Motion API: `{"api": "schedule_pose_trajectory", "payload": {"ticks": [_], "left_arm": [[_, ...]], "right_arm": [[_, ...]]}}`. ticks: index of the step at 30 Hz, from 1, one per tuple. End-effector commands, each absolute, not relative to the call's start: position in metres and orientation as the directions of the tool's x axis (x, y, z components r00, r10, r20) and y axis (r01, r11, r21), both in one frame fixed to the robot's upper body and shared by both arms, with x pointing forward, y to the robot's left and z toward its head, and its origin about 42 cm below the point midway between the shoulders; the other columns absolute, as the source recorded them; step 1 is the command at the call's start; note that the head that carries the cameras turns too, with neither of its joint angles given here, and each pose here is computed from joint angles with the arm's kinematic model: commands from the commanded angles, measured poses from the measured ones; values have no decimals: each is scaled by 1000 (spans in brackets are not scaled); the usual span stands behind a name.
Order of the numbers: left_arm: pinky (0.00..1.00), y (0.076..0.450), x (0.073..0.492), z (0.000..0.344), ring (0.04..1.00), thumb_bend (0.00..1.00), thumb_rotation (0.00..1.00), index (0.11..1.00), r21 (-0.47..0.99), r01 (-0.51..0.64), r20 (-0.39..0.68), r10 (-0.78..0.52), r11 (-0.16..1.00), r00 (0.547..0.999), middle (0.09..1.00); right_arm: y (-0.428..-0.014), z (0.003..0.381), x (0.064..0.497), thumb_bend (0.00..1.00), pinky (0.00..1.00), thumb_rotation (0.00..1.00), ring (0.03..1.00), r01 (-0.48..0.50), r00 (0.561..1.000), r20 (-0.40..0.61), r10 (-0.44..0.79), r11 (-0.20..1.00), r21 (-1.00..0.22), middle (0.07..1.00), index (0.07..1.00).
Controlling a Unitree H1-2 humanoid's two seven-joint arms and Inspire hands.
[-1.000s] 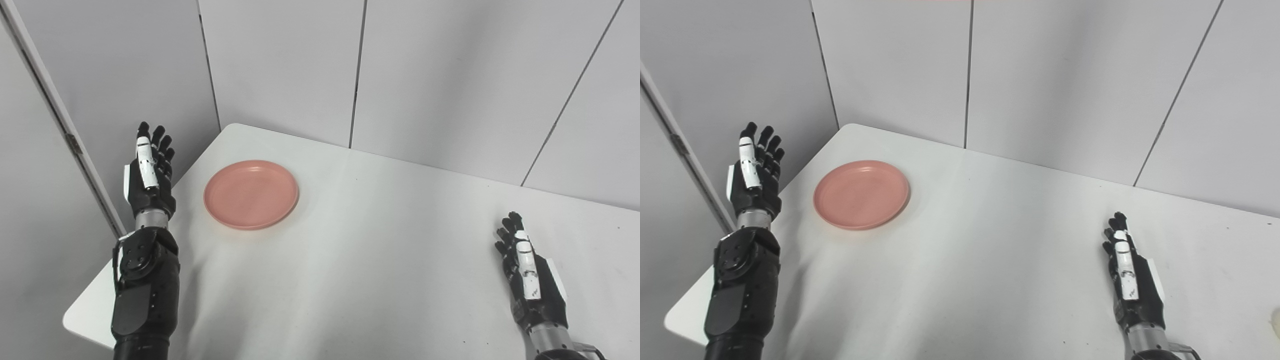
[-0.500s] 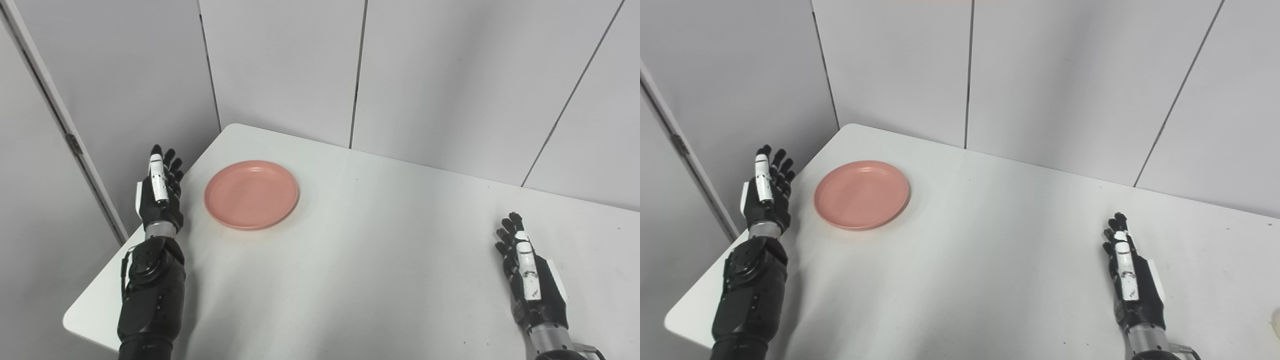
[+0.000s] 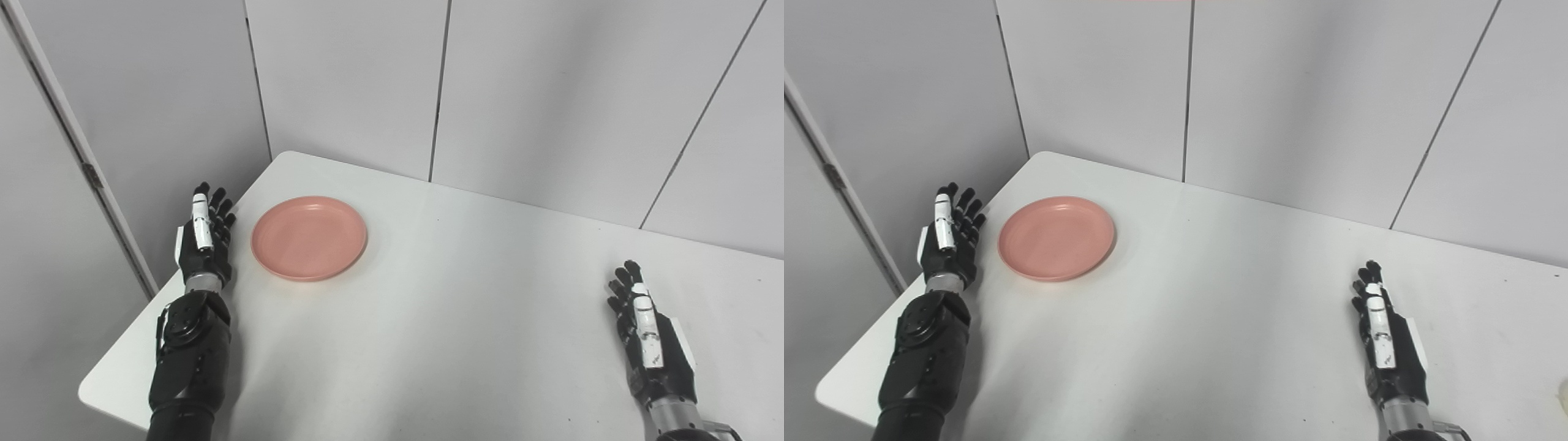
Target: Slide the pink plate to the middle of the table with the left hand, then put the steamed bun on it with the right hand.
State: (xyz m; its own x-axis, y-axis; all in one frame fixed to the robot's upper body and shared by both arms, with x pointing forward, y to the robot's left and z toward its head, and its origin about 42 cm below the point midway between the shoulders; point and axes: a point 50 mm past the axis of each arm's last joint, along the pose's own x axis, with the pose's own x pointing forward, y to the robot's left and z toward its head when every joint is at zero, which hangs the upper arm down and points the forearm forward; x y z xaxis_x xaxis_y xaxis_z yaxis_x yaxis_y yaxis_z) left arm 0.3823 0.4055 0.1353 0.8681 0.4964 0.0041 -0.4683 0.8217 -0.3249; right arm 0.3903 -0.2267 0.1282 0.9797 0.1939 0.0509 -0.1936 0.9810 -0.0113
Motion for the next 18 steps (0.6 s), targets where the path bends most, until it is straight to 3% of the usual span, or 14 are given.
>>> {"api": "schedule_pose_trajectory", "payload": {"ticks": [1, 18], "left_arm": [[956, 408, 390, 140, 940, 420, 1000, 951, -314, -461, 12, 489, 830, 872, 938], [930, 365, 409, 119, 921, 422, 1000, 941, -339, -344, -56, 347, 875, 936, 926]], "right_arm": [[-237, 99, 376, 162, 1000, 1000, 981, -150, 987, -59, 150, 989, 15, 979, 998], [-237, 99, 376, 169, 1000, 1000, 985, -143, 987, -74, 145, 989, 26, 982, 999]]}}
